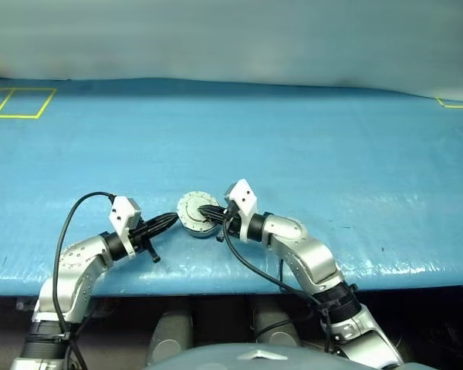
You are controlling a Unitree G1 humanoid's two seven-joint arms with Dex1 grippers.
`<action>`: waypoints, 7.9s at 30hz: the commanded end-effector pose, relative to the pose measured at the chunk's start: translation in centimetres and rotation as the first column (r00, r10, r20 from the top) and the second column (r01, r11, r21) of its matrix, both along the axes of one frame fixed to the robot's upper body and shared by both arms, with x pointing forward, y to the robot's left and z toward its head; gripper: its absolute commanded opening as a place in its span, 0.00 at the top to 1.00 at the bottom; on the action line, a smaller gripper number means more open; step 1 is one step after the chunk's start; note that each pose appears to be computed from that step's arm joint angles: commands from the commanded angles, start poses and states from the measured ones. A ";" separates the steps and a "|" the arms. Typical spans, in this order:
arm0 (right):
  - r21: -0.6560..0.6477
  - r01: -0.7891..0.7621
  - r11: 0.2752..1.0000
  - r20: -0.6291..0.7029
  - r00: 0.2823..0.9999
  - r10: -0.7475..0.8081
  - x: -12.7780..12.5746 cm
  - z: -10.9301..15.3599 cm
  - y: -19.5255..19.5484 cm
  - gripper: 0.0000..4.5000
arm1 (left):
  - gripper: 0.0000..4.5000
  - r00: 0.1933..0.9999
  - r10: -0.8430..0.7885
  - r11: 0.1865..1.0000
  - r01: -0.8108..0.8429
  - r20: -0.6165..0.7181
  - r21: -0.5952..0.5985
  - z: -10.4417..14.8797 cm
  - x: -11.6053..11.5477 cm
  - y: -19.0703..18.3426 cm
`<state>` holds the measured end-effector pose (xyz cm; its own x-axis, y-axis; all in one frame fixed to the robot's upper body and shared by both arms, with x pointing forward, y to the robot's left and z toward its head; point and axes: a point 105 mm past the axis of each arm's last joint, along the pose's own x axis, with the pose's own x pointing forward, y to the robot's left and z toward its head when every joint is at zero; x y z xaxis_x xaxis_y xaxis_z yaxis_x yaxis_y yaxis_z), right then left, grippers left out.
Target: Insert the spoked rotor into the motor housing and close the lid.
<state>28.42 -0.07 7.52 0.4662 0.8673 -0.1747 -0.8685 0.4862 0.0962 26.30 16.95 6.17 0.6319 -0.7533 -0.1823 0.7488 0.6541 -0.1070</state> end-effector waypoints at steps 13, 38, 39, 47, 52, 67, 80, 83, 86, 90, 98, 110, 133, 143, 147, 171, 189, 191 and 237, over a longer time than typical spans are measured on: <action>0.058 -0.061 0.996 0.076 0.996 0.057 -0.3 2.4 1.5 0.99 | 1.00 0.997 0.041 0.999 -0.043 0.066 0.019 1.8 0.1 1.7; 0.035 0.004 0.999 0.037 0.999 -0.005 0.1 0.9 1.1 0.91 | 1.00 0.998 0.034 0.999 -0.034 0.056 -0.009 1.4 0.3 0.5; 0.054 0.000 0.999 0.045 0.999 -0.002 0.1 1.4 1.2 0.87 | 1.00 0.998 0.033 0.999 -0.032 0.056 -0.010 1.4 0.3 0.4; 0.080 0.031 0.996 0.050 0.998 -0.035 0.8 2.1 1.2 0.30 | 1.00 0.998 0.025 1.000 -0.024 0.056 -0.018 1.3 0.4 0.0; 0.078 0.022 0.997 0.035 0.999 -0.025 0.7 1.9 1.5 0.00 | 1.00 0.998 0.029 0.999 -0.028 0.053 -0.016 1.2 0.3 0.1; -0.075 0.068 0.995 0.069 0.996 -0.063 1.0 -0.7 0.8 0.20 | 1.00 0.998 0.031 1.000 -0.031 0.057 -0.005 1.1 0.5 0.1; -0.071 0.001 0.997 0.129 0.992 0.008 0.6 1.3 0.7 0.31 | 1.00 0.998 0.029 1.000 -0.028 0.048 -0.009 0.9 0.5 0.1; -0.089 -0.006 0.996 0.135 0.991 0.018 0.6 1.2 0.8 0.31 | 1.00 0.999 0.028 1.000 -0.028 0.047 -0.011 0.9 0.5 0.1; -0.096 -0.007 0.995 0.134 0.991 0.020 0.6 1.1 0.8 0.31 | 1.00 0.998 0.030 1.000 -0.029 0.047 -0.010 0.9 0.5 0.1; -0.133 -0.010 0.991 0.130 0.991 0.027 0.7 0.5 0.8 0.31 | 1.00 0.998 0.031 0.999 -0.031 0.046 -0.009 0.9 0.4 0.2; -0.122 -0.009 0.992 0.127 0.992 0.025 1.0 1.3 0.4 0.31 | 1.00 0.999 0.031 0.999 -0.030 0.040 -0.012 0.8 0.4 0.1; -0.133 -0.069 0.989 0.138 0.987 0.087 0.3 2.0 0.7 0.31 | 1.00 0.999 0.031 0.999 -0.031 0.043 -0.015 0.8 0.5 0.0; -0.185 -0.047 0.982 0.120 0.990 0.070 0.4 0.5 0.7 0.31 | 1.00 0.999 0.038 0.999 -0.038 0.037 -0.012 0.5 0.4 0.0; -0.232 -0.027 0.972 0.076 0.996 0.046 0.8 -1.4 -0.1 0.31 | 1.00 0.999 0.033 0.999 -0.033 0.035 -0.018 0.6 0.5 -0.1; -0.227 -0.023 0.974 0.054 0.998 0.037 1.0 -1.7 -0.3 0.31 | 1.00 0.999 0.029 0.999 -0.029 0.033 -0.020 0.6 0.5 -0.2; -0.372 -0.004 0.928 0.027 1.000 0.015 1.5 -4.1 -1.4 0.31 | 1.00 0.999 0.032 0.999 -0.031 0.041 -0.028 0.9 0.3 -0.1; -0.376 0.066 0.924 0.044 0.998 -0.053 2.8 -3.6 -2.1 0.31 | 1.00 0.999 0.037 0.999 -0.036 0.040 -0.034 0.8 0.3 -0.2; -0.380 0.060 0.923 0.039 0.998 -0.049 2.7 -3.7 -2.1 0.31 | 1.00 0.999 0.038 0.999 -0.037 0.038 -0.034 0.8 0.3 -0.2; -0.410 0.015 0.912 0.023 1.000 -0.006 1.2 -4.6 -2.5 0.31 | 1.00 0.993 -0.092 0.995 0.088 -0.078 -0.049 -1.1 1.9 -4.2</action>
<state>29.52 -0.46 6.55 0.4528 0.8111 -0.3703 -0.8907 0.4298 -0.1479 28.61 13.19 6.06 0.5749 -0.8038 -0.1529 0.7817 0.5947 -0.1877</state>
